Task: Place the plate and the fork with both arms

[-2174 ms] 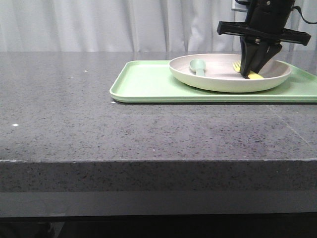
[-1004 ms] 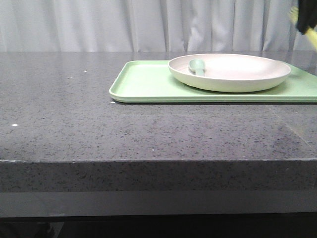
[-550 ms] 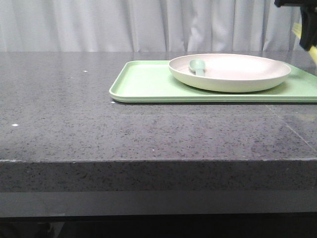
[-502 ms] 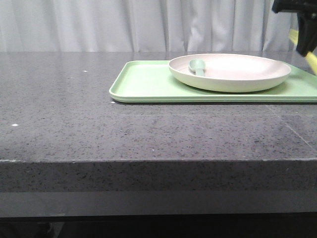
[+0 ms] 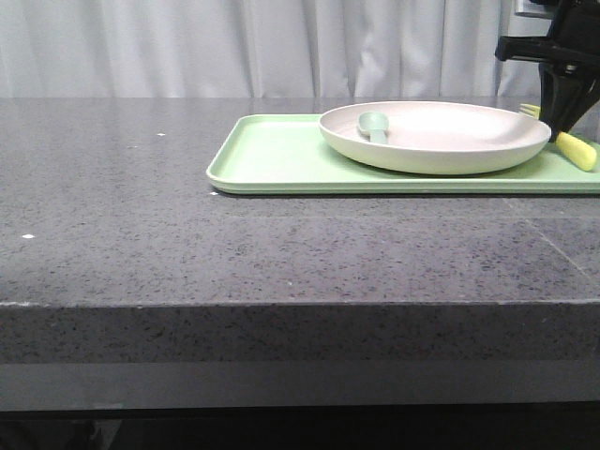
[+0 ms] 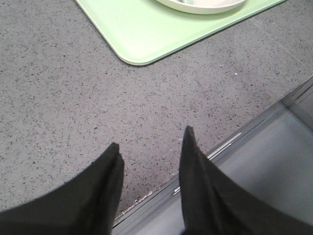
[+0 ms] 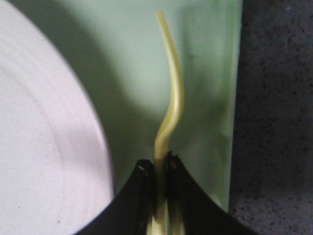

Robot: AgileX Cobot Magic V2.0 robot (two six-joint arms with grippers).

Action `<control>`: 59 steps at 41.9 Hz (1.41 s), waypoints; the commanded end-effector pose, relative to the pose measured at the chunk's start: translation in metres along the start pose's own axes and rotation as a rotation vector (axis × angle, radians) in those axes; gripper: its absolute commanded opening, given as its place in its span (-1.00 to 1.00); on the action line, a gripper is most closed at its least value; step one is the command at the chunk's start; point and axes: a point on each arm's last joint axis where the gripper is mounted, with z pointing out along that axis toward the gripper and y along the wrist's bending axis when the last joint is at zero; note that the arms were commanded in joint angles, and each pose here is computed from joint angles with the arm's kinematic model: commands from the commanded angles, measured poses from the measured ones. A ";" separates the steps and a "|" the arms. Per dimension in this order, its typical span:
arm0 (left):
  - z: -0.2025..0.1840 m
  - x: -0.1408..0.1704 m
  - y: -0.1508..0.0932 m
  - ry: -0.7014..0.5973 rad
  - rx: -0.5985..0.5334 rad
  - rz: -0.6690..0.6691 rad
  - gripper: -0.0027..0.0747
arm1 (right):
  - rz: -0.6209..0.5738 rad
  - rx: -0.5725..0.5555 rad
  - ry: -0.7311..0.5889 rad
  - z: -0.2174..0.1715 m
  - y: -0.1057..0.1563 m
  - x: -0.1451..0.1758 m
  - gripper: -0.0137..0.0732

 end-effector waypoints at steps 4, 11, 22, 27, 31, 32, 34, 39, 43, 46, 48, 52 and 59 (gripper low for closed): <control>-0.005 -0.012 0.001 -0.087 -0.015 -0.014 -0.20 | -0.019 -0.009 0.006 -0.034 0.003 0.006 -0.29; -0.005 -0.012 0.001 -0.087 -0.015 -0.014 -0.20 | -0.019 -0.008 0.006 -0.034 0.003 0.006 -0.26; -0.005 -0.012 0.001 -0.087 -0.015 -0.014 -0.20 | -0.025 0.021 0.005 -0.034 0.000 0.006 -0.26; -0.005 -0.012 0.001 -0.087 -0.015 -0.014 -0.20 | -0.024 0.038 -0.005 -0.039 -0.001 0.006 -0.26; -0.005 -0.012 0.001 -0.087 -0.015 -0.014 -0.20 | -0.027 0.038 -0.028 -0.050 0.000 0.007 -0.26; -0.005 -0.012 0.001 -0.087 -0.015 -0.014 -0.20 | -0.028 0.037 -0.034 -0.053 0.000 0.008 -0.26; -0.005 -0.012 0.001 -0.087 -0.015 -0.014 -0.20 | -0.030 0.037 -0.051 -0.061 0.001 0.009 -0.26; -0.005 -0.012 0.001 -0.087 -0.015 -0.014 -0.20 | -0.035 0.035 -0.099 -0.084 0.004 0.013 -0.26; -0.005 -0.012 0.001 -0.087 -0.015 -0.014 -0.20 | -0.040 0.030 -0.150 -0.107 0.008 0.019 -0.26; -0.005 -0.012 0.001 -0.087 -0.015 -0.014 -0.20 | -0.043 0.013 -0.193 -0.128 0.011 0.024 -0.26; -0.005 -0.012 0.001 -0.087 -0.015 -0.014 -0.20 | -0.045 -0.003 -0.225 -0.144 0.015 0.031 -0.26; -0.005 -0.012 0.001 -0.087 -0.015 -0.014 -0.20 | -0.056 -0.037 -0.263 -0.169 0.021 0.049 -0.26; -0.005 -0.012 0.001 -0.087 -0.015 -0.014 -0.20 | -0.109 -0.053 -0.285 -0.201 0.032 0.095 -0.27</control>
